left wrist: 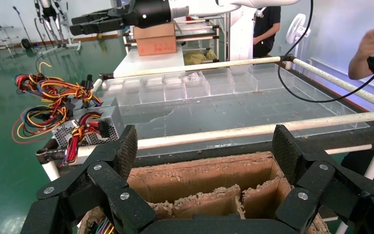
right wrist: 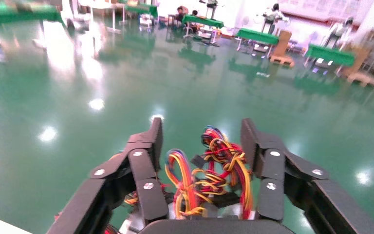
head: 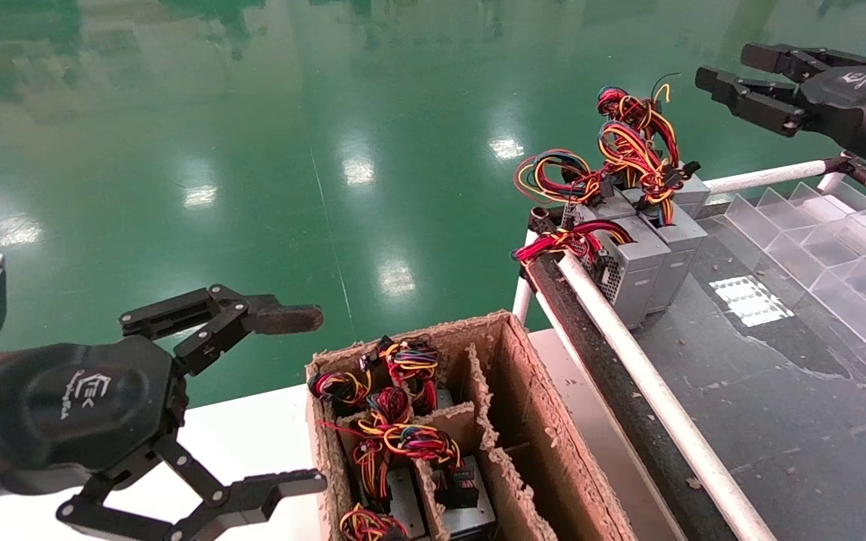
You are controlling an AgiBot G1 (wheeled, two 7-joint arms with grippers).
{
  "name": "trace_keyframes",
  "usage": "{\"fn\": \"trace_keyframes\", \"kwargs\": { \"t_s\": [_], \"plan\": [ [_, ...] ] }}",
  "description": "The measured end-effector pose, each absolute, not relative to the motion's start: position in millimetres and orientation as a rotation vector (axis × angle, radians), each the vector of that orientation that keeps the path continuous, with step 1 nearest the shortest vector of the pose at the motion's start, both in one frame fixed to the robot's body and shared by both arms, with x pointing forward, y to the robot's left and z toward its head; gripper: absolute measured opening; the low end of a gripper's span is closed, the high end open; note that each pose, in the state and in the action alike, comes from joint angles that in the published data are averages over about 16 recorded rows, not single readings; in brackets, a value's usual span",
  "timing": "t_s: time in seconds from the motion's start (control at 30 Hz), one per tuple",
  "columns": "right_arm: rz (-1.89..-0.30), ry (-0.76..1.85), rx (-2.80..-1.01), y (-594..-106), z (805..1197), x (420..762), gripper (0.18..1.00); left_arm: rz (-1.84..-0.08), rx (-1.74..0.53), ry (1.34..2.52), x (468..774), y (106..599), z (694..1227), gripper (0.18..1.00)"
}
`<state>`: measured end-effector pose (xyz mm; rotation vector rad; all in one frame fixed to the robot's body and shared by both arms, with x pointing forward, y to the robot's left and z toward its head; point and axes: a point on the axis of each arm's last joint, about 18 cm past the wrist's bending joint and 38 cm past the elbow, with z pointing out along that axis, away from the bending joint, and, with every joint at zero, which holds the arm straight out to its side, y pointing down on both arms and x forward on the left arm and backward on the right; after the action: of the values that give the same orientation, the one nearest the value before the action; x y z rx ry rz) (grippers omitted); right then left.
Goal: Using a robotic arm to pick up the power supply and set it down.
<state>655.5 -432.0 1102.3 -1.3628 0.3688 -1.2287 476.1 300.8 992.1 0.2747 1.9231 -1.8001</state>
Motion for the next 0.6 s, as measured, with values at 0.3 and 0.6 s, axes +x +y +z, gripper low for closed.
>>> {"fn": "trace_keyframes", "kwargs": {
  "t_s": [0.3, 0.6],
  "plan": [
    [-1.171, 0.310, -1.325, -428, 1100, 641, 0.720, -1.800, 0.274, 1.923, 476, 301, 992, 1.001],
    [-1.114, 0.216, -1.343, -414, 1089, 623, 0.876, -1.800, 0.274, 1.923, 476, 301, 992, 1.001]
  ]
}}
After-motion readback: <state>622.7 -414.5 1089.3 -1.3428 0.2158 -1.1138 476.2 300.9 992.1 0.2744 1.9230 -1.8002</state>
